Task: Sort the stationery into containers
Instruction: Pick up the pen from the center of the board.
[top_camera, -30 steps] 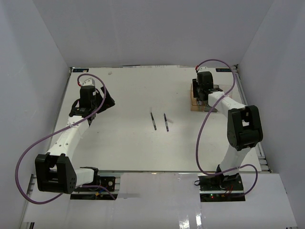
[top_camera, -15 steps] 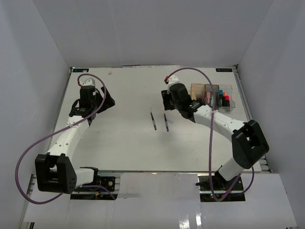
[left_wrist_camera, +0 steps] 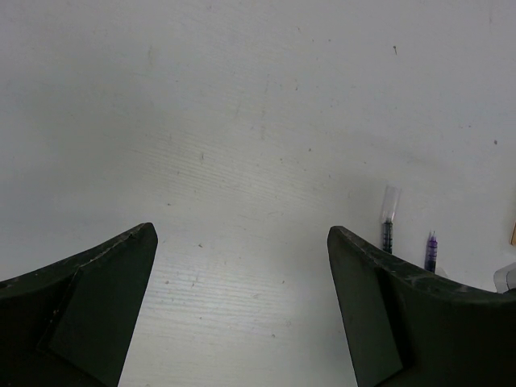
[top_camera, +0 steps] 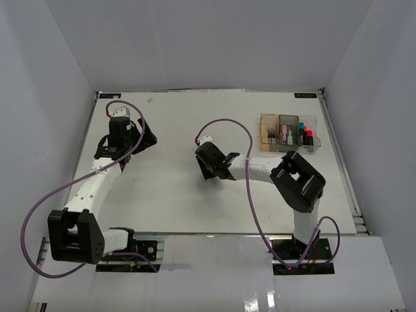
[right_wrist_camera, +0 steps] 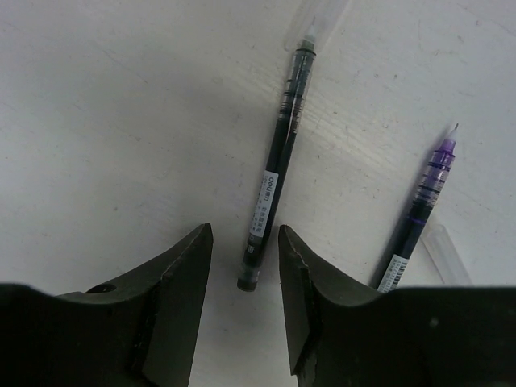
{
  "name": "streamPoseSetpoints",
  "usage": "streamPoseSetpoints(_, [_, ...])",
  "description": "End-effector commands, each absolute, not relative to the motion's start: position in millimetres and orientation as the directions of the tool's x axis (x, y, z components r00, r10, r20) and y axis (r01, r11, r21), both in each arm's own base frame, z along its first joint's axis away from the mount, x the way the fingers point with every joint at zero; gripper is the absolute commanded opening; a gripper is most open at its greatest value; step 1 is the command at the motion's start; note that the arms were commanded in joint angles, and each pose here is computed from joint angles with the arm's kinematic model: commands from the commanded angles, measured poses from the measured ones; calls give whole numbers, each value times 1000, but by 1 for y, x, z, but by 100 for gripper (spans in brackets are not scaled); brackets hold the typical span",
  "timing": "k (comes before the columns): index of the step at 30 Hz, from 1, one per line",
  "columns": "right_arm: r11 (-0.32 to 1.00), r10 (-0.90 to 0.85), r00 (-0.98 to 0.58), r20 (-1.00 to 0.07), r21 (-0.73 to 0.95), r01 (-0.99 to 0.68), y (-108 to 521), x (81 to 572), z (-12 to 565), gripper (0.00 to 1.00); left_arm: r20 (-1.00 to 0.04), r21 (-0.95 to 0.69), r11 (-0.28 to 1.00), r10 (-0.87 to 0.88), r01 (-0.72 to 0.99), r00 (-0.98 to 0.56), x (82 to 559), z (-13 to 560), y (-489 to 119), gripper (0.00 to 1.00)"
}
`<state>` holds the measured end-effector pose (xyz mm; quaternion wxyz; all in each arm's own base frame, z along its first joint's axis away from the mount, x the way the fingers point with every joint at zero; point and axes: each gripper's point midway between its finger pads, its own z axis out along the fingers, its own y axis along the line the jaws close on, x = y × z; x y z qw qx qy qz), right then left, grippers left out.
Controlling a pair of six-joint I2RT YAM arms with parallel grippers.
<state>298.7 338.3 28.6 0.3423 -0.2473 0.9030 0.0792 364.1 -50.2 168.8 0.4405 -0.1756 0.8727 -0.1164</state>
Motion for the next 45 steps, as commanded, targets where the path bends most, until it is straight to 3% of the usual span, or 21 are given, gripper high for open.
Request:
streamPoseSetpoints(1, [897,-330,-637,-696,-20,-442,345,315,39,45,-746,-370,911,-408,-181,-527,366,179,-50,98])
streamPoseSetpoints(5, [892,-350,-650,-675,-29,-450,344,313,26,41,-747,-374,910,-409,-178,-524,367,181,-51,98])
streamPoseSetpoints(19, [911,-343,-697,-630,-41,-411,300,272,27,9,-743,-380,909,-409,-170,-530,366,180,-53,98])
streamPoseSetpoints(26, [888,-332,-669,-665,19,-459,288,233,51,8,-686,-502,862,-446,-71,-575,355,184,-83,98])
streamPoseSetpoints(32, [815,-164,-512,-843,176,-552,308,226,133,8,-585,-709,693,-473,132,-659,312,199,-139,96])
streamPoseSetpoints(37, [737,-10,-373,-928,246,-630,307,219,190,8,-610,-761,567,-462,315,-644,271,241,-183,93])
streamPoseSetpoints(45, [631,146,-245,-958,281,-723,311,207,248,8,-679,-730,502,-458,463,-573,255,289,-239,87])
